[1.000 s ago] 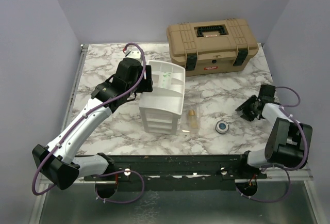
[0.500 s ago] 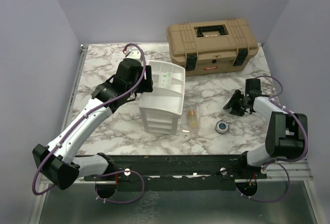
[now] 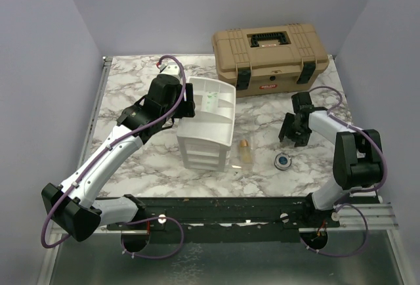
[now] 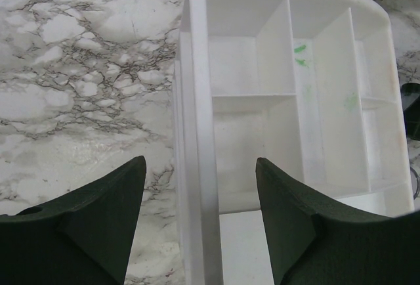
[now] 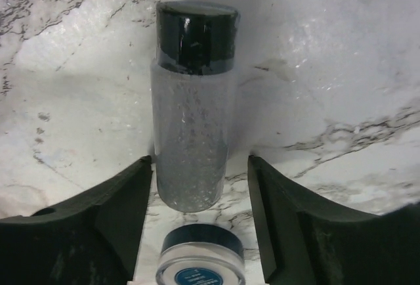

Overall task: Organize the makeup
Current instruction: Pick up the makeup from the corner of the board.

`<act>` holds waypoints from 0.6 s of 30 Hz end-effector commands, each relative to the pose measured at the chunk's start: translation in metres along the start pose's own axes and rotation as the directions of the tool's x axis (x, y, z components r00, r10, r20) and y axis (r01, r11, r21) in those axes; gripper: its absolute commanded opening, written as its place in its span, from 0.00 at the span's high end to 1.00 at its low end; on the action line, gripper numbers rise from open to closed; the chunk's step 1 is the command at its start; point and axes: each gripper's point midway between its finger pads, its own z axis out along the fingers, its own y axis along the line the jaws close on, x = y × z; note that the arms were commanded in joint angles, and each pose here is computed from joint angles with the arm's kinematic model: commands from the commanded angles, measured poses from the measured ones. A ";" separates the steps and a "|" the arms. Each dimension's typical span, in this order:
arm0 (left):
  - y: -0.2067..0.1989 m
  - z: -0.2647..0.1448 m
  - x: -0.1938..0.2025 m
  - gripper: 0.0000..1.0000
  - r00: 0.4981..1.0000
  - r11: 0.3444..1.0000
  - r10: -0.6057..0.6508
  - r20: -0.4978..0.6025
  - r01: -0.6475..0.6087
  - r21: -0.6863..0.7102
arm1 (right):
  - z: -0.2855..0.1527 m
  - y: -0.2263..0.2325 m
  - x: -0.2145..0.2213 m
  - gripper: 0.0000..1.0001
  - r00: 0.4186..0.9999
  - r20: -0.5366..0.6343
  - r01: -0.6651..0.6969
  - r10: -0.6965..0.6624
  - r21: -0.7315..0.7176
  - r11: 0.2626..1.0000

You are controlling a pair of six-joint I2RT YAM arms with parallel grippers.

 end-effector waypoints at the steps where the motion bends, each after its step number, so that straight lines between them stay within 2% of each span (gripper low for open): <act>1: 0.001 -0.002 0.004 0.30 1.000 1.000 0.007 -0.010 -0.007 0.008 | 0.004 -0.026 0.009 0.31 0.999 -0.033 0.036 -0.031 0.155 0.987; 5: 0.000 -0.001 0.004 0.30 1.000 1.000 0.013 -0.011 -0.013 0.008 | 0.001 -0.020 -0.008 0.28 0.999 0.016 0.029 -0.031 0.144 0.989; 10: 0.001 -0.003 0.002 0.30 1.000 1.000 0.008 -0.004 -0.008 0.007 | 0.005 -0.023 -0.018 0.42 0.999 0.044 -0.005 -0.004 0.186 0.982; 13: 0.003 -0.005 0.001 0.31 1.000 1.000 0.008 0.003 -0.008 -0.001 | -0.002 -0.021 -0.021 0.51 0.997 0.080 -0.019 0.006 0.163 0.986; 15: 0.003 -0.006 0.000 0.30 1.000 1.000 0.008 0.010 -0.008 -0.002 | -0.011 -0.015 -0.025 0.57 0.994 0.111 -0.021 0.008 0.116 0.993; 18: 0.001 -0.005 -0.001 0.30 1.000 1.000 -0.002 0.010 0.002 0.006 | -0.029 0.007 -0.028 0.58 0.989 0.147 0.013 -0.009 -0.029 1.000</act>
